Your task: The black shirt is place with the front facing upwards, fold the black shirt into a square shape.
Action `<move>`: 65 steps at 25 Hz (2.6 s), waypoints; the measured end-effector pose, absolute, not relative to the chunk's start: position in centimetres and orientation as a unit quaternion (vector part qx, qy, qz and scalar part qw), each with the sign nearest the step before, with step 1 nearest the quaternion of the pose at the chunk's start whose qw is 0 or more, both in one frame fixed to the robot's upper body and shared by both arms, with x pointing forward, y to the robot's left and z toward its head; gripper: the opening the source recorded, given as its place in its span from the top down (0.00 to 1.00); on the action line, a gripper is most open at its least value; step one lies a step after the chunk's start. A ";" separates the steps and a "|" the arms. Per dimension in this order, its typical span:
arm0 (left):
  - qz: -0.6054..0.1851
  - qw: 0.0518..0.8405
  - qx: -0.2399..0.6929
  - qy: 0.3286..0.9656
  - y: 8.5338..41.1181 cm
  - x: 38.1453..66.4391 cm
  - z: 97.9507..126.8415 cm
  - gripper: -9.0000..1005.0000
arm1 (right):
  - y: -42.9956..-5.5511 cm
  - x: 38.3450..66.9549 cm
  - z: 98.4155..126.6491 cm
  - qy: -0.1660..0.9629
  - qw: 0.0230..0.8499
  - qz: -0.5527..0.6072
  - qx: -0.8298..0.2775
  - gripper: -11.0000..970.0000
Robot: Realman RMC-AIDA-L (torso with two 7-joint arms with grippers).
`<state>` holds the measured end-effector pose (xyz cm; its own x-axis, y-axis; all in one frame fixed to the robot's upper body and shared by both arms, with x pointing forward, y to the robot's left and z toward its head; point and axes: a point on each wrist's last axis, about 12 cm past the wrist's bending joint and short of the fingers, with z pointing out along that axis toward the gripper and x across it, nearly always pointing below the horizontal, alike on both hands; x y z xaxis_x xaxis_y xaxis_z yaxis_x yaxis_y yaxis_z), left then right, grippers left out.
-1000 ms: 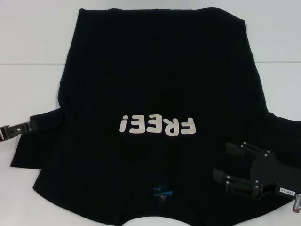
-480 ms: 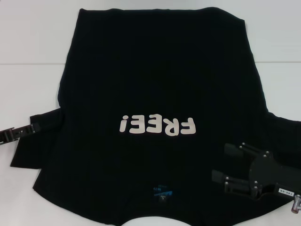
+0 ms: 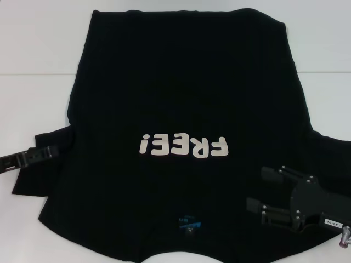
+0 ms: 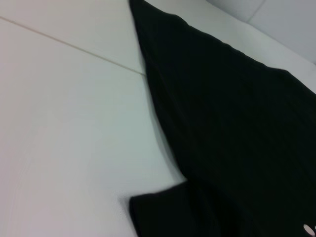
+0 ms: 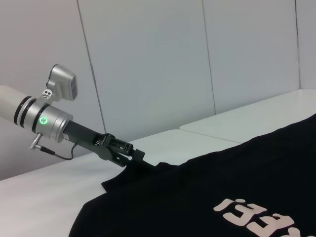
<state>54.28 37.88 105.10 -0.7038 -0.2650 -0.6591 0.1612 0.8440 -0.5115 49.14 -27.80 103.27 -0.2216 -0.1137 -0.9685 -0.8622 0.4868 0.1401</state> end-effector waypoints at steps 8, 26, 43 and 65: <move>-0.271 0.376 -0.017 0.886 37.7 54.4 105.1 0.15 | -27.9 49.1 103.3 0.692 0.516 0.363 -0.351 0.09; -0.261 0.377 -0.042 0.888 38.2 54.4 104.9 0.85 | -27.8 49.1 103.3 0.689 0.515 0.367 -0.353 0.09; -0.226 0.391 -0.049 0.891 39.8 55.6 107.0 0.97 | -27.8 49.0 103.4 0.688 0.516 0.368 -0.353 0.09; -0.395 0.293 -0.051 0.869 33.6 58.4 112.1 0.91 | -27.4 48.9 103.2 0.687 0.513 0.375 -0.353 0.09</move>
